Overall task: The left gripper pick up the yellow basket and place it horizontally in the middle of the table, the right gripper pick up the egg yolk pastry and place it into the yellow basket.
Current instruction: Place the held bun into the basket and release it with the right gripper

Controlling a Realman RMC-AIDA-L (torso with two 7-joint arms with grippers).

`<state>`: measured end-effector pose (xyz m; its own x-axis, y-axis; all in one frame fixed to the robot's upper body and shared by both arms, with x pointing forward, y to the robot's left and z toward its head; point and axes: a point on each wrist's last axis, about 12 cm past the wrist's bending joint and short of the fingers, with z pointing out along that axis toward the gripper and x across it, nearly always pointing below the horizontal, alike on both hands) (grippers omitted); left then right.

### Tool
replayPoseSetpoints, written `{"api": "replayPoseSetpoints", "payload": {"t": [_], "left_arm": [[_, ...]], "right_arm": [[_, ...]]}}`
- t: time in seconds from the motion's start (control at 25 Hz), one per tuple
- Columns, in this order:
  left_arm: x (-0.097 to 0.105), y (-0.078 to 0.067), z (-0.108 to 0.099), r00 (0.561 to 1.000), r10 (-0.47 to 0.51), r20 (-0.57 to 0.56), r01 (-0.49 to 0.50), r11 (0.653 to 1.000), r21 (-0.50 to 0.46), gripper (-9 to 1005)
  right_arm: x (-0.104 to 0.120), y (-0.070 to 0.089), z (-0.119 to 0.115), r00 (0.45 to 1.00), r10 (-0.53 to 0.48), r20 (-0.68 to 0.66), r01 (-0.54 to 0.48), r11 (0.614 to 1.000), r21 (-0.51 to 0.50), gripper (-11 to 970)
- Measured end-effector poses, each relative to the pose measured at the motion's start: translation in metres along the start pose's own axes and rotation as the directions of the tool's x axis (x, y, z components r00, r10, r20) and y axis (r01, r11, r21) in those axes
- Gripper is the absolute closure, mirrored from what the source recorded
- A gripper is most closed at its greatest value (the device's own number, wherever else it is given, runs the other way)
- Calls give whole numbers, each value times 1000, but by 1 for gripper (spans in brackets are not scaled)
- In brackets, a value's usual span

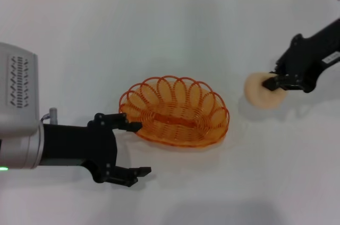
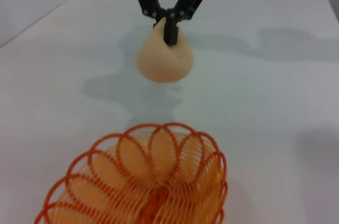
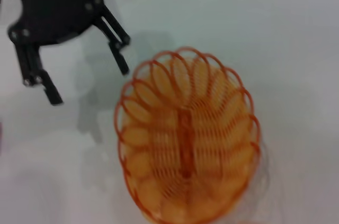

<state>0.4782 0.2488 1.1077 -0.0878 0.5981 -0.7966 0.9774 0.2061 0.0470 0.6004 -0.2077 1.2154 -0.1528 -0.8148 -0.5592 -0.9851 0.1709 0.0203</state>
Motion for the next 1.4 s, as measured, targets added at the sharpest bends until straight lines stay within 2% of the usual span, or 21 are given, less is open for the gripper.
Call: {"api": "replayPoseSetpoints", "payload": {"t": [0.24,0.48,0.64,1.12,1.4], "left_arm": [[3,-5,-6,1000,-3,-14,3,1000,-26,118],[0,-5,-8,1000,12,-15,-13,999,-34,118],[-3,-4,-11,999,34,-23,-35,999,-42,118],[-8,-5,-17,998,48,-45,-51,997,-65,119],[-8,-4,-18,998,37,-51,-40,997,-72,119]], "right_arm": [[-30,8,7,996,-52,69,55,998,-43,919],[-50,14,32,996,-79,38,80,996,-38,920],[-61,19,46,993,-85,78,89,994,-56,920],[-67,18,69,996,-49,72,55,996,-71,915],[-71,24,78,995,-62,78,69,994,-83,909]]}}
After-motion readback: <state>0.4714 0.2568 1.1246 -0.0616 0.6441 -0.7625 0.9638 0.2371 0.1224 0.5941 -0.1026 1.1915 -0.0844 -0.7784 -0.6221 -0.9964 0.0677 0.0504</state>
